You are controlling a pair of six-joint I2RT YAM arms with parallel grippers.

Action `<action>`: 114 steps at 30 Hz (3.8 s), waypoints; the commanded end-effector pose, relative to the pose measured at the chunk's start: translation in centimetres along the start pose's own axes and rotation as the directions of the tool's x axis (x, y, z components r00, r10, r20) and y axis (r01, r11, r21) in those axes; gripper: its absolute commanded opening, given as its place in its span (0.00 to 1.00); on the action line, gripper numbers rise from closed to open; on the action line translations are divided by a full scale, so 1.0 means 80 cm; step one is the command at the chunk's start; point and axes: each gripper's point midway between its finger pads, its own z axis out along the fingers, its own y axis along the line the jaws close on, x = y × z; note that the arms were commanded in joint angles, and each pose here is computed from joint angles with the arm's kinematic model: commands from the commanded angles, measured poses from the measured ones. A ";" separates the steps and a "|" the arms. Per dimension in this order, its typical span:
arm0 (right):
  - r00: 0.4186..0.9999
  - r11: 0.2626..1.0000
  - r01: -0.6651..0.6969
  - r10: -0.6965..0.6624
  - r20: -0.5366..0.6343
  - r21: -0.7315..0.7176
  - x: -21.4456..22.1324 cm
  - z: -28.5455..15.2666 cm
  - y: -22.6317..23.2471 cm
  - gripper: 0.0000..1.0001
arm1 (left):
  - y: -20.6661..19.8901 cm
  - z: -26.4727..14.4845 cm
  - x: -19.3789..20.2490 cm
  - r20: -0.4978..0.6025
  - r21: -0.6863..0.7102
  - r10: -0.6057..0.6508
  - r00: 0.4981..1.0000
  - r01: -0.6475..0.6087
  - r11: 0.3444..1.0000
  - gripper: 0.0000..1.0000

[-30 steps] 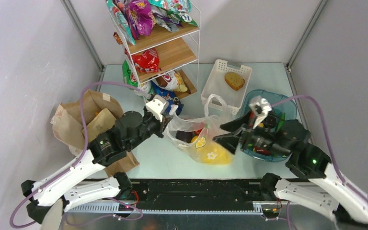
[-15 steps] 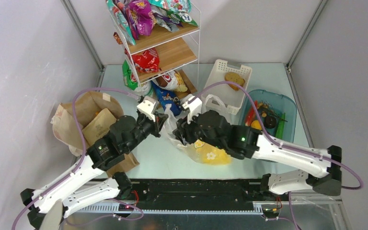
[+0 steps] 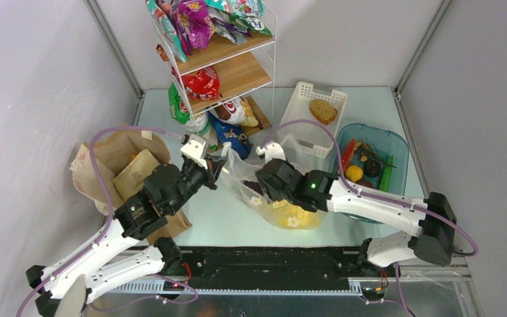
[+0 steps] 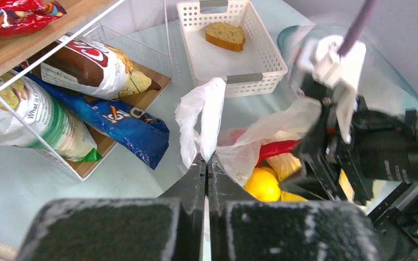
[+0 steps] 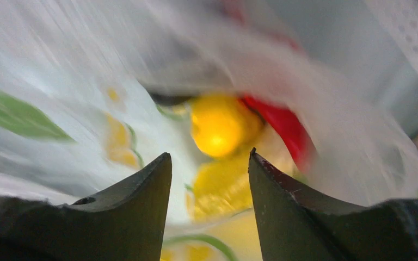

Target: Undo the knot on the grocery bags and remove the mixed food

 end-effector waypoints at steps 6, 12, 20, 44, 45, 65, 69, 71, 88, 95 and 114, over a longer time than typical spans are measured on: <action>0.972 0.975 -0.156 0.181 -0.152 0.159 0.142 -0.061 -0.083 0.90 | 0.028 -0.012 -0.030 0.105 -0.110 -0.033 0.994 0.045 0.993 0.00; 0.944 0.941 -0.272 0.301 -0.132 0.203 0.170 -0.078 -0.111 0.99 | 0.058 -0.027 -0.040 0.154 -0.213 -0.037 0.987 0.070 0.974 0.00; 0.936 0.923 -0.319 0.342 -0.083 0.214 0.171 -0.091 -0.125 0.99 | 0.038 -0.024 -0.040 0.148 -0.108 -0.038 0.988 0.054 0.993 0.00; 0.962 0.990 -0.103 0.125 0.245 -0.102 -0.029 -0.126 0.052 0.94 | -0.027 -0.009 -0.026 0.080 0.170 -0.001 0.997 -0.012 0.985 0.00; 0.964 0.990 -0.095 0.117 0.241 -0.100 -0.031 -0.120 0.053 0.94 | -0.028 -0.009 -0.026 0.079 0.173 -0.002 0.997 -0.012 0.985 0.00; 0.982 0.991 -0.125 0.131 0.139 -0.053 -0.033 0.003 0.021 0.18 | -0.027 -0.005 -0.022 0.069 0.164 -0.006 0.998 -0.006 0.986 0.00; 0.967 0.980 -0.032 0.080 0.244 -0.198 -0.061 -0.058 0.044 0.00 | -0.002 0.001 -0.018 0.064 0.050 -0.012 0.998 0.009 0.999 0.00; 0.950 0.964 0.044 0.041 0.310 -0.262 -0.062 -0.097 0.064 0.00 | 0.010 0.005 -0.014 0.048 -0.008 -0.015 0.999 0.016 1.000 0.00; 0.984 0.924 -0.121 0.160 0.079 -0.362 0.226 -0.140 0.091 0.00 | 0.064 0.007 -0.015 0.037 -0.179 -0.107 0.994 0.112 0.978 0.00; 0.983 0.935 -0.153 0.177 0.048 -0.321 0.246 -0.135 0.080 0.04 | 0.022 -0.018 -0.021 0.063 0.030 -0.083 0.995 0.081 0.996 0.00; 0.951 0.889 -0.219 0.102 -0.291 -0.403 0.205 -0.253 0.036 0.93 | 0.003 -0.038 0.007 0.050 0.147 -0.010 0.999 0.003 0.989 0.00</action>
